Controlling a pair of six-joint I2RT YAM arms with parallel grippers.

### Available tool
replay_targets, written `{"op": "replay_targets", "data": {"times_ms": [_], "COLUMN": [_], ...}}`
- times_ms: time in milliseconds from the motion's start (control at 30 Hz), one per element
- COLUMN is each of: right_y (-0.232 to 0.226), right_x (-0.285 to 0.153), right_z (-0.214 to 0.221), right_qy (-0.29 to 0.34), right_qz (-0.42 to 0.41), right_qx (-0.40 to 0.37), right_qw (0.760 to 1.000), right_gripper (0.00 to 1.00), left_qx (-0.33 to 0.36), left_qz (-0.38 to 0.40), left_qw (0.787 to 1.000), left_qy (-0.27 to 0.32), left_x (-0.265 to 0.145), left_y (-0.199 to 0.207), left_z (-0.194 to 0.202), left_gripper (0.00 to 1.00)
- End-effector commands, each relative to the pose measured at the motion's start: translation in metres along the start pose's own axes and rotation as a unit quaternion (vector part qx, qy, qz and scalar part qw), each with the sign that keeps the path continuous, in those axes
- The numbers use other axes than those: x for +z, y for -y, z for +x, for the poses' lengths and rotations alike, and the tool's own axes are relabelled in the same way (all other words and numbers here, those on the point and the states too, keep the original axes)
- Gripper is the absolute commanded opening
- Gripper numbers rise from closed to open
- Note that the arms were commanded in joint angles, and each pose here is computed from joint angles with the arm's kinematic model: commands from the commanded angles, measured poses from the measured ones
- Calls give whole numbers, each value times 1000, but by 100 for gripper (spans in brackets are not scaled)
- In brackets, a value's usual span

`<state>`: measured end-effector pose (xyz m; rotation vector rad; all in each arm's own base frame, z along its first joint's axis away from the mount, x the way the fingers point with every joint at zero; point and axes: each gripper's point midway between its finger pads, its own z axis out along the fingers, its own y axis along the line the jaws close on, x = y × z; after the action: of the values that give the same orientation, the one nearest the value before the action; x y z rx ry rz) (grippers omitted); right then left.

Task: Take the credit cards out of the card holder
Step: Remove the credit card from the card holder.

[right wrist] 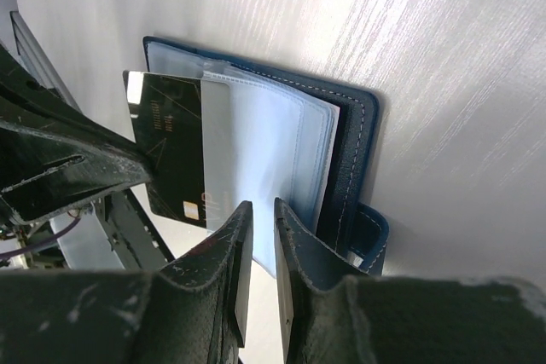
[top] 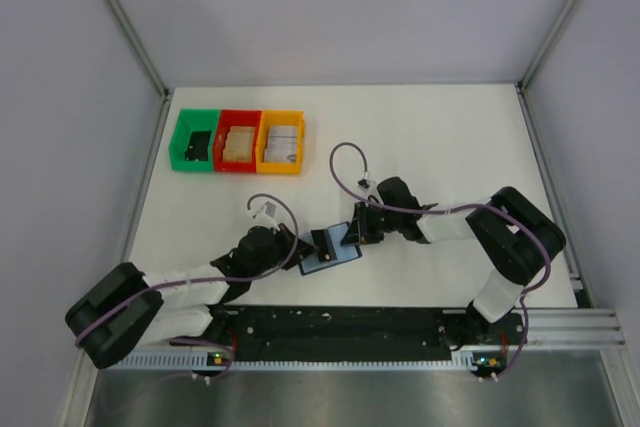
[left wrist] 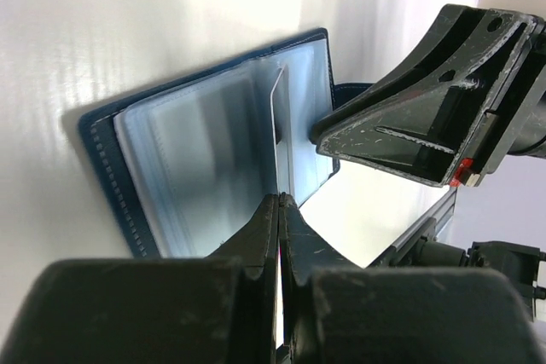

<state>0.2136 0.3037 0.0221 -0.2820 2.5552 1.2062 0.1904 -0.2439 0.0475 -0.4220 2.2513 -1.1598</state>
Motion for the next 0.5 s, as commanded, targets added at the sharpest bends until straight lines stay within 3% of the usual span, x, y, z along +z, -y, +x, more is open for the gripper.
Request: {"op": "replay_targets", "data": {"times_ms": [0,300,467], "right_y": [28,4,-19], "right_x": [-4,-15,-29], "right_z": [3,-17,-30], "right_qy": [3,41,60], "right_qz": [64,31,5], "right_qx": [-5,-51,-90], "right_qw": [998,997,994], "right_gripper": [17,18,25], "left_qx": [5,34,47], "left_qz": [-38,-16,29], "left_qw": [998,996,994], "left_qy": [39,77,97], "left_x": [-12,-30,-36], "left_y": [-25,-27,-8], "left_z": [-9,-20,-29], "left_gripper": [0,0,0]}}
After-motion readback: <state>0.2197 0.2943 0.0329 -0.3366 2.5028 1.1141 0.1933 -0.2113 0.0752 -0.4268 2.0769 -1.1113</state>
